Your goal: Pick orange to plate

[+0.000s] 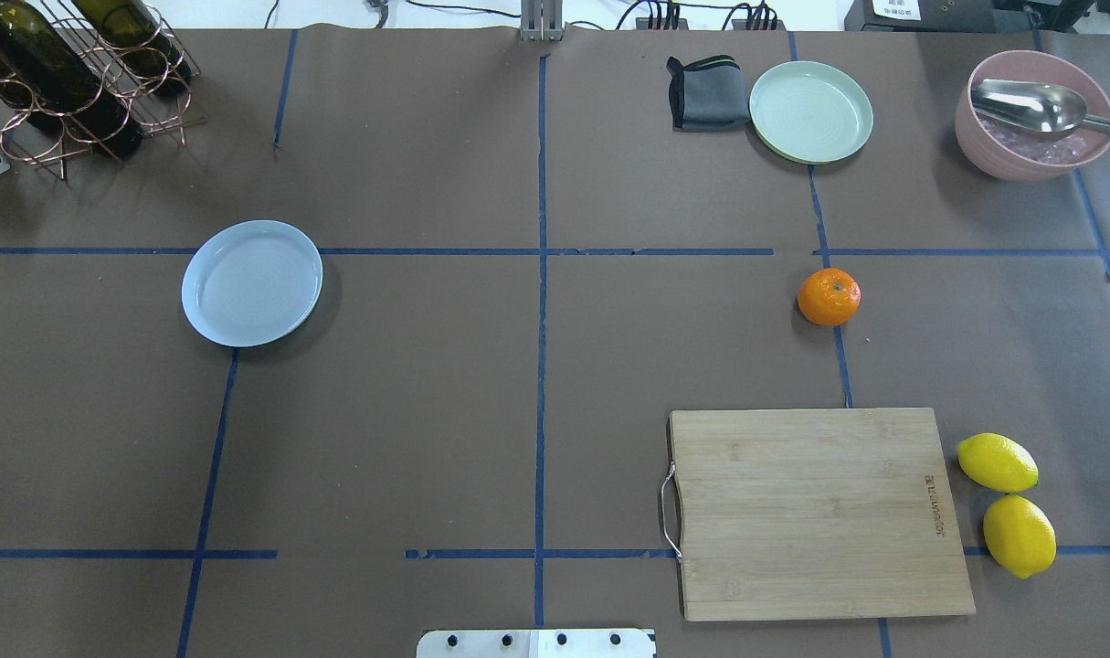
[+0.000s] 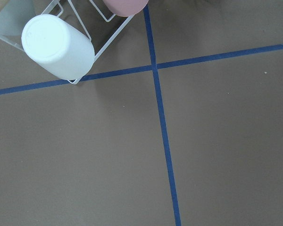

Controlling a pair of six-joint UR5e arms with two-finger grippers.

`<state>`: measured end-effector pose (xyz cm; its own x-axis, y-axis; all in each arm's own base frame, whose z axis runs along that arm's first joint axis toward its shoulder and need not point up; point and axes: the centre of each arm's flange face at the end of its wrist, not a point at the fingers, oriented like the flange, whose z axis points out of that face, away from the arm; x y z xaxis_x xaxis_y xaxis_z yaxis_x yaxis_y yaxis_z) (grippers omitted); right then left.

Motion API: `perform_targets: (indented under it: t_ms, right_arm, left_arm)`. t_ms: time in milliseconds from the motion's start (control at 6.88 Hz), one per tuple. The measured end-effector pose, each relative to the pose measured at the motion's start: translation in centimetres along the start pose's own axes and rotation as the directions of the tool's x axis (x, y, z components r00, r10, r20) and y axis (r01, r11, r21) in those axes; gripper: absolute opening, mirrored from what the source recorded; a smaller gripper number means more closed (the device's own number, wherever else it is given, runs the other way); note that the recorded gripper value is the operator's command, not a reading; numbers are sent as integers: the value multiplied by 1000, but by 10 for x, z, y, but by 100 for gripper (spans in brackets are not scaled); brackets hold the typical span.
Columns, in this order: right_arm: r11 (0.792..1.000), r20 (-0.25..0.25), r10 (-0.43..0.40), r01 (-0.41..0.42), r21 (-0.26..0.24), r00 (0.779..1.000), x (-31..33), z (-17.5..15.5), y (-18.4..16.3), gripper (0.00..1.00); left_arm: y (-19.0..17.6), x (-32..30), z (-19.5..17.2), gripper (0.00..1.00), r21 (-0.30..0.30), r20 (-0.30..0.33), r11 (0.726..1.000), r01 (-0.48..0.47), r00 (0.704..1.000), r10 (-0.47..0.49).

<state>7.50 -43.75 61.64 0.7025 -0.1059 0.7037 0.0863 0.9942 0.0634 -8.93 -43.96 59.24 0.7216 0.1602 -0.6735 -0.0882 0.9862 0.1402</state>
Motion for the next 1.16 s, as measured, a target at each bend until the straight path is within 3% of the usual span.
perform_targets:
  t_ms: [436, 873, 1164]
  right_arm:
    - [1000, -8, -20, 20, 9, 1000, -3, 0, -5, 100]
    - [991, -22, -80, 82, 103, 997, -18, -8, -17, 100]
    - [983, -7, -58, 58, 174, 998, -41, -7, -30, 100]
  left_arm:
    - [-7, 3, -5, 100, 11, 2, 1000, -8, 1000, 8]
    - [-14, 14, -23, 100, 47, 21, 998, -36, 999, 35]
    - [-55, 36, -51, 100, 137, 73, 981, -138, 989, 129]
